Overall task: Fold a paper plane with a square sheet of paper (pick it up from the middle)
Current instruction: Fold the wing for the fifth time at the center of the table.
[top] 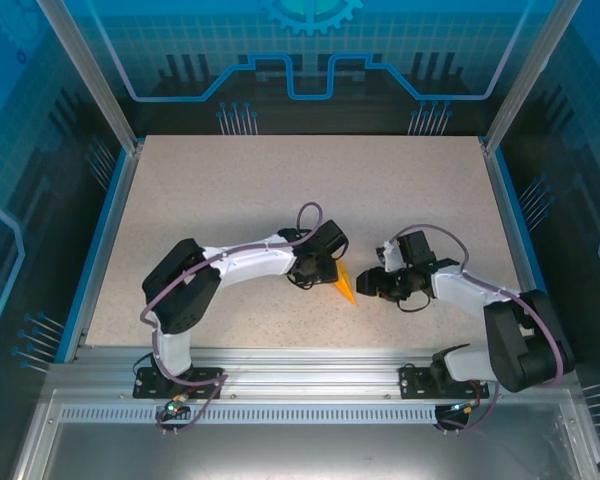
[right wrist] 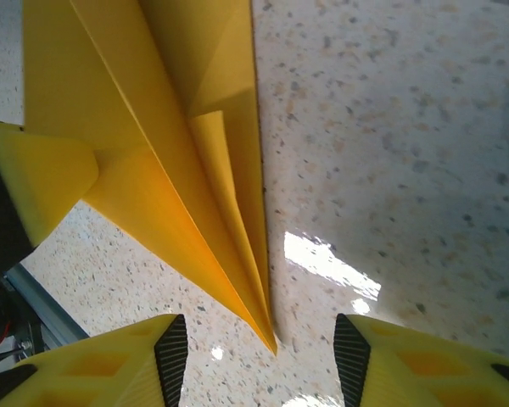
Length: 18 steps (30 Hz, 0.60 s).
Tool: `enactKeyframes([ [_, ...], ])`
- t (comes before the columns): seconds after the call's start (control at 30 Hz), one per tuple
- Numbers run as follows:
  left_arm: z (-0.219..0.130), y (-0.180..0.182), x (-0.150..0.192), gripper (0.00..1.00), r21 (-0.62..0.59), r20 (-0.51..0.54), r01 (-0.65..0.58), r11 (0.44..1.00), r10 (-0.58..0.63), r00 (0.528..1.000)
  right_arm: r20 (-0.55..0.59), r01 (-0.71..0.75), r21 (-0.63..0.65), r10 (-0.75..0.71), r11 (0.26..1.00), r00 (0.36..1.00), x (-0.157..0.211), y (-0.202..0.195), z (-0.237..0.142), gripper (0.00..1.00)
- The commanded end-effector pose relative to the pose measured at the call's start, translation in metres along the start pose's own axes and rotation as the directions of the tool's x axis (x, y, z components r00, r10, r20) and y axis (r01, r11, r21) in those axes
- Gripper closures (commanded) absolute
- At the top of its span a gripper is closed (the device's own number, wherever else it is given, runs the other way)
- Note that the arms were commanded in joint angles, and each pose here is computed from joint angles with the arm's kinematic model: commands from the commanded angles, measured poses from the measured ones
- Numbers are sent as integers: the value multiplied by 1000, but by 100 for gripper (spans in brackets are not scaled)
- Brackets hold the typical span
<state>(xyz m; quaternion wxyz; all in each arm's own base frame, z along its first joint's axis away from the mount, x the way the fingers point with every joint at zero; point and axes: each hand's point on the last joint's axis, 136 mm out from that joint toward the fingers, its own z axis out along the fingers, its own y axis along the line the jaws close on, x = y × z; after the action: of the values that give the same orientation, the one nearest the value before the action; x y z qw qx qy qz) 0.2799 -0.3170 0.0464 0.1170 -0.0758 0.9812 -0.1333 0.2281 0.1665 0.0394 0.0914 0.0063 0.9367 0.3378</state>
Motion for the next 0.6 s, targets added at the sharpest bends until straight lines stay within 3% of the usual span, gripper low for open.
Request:
enactKeyframes([
  [0.0,-11,-4,-6,58,42,58,10,999,-12,998,-10,75,-20,-76,997,997,-8,15,5,47],
  [0.07,-13,0,-6,66,40,67,8,999,-11,998,-16,97,-2,-97,995,995,-12,15,8,47],
  [0.57,-12,7,-1,67,49,72,-2,999,-1,997,-89,201,-32,-203,979,975,-37,35,37,45],
])
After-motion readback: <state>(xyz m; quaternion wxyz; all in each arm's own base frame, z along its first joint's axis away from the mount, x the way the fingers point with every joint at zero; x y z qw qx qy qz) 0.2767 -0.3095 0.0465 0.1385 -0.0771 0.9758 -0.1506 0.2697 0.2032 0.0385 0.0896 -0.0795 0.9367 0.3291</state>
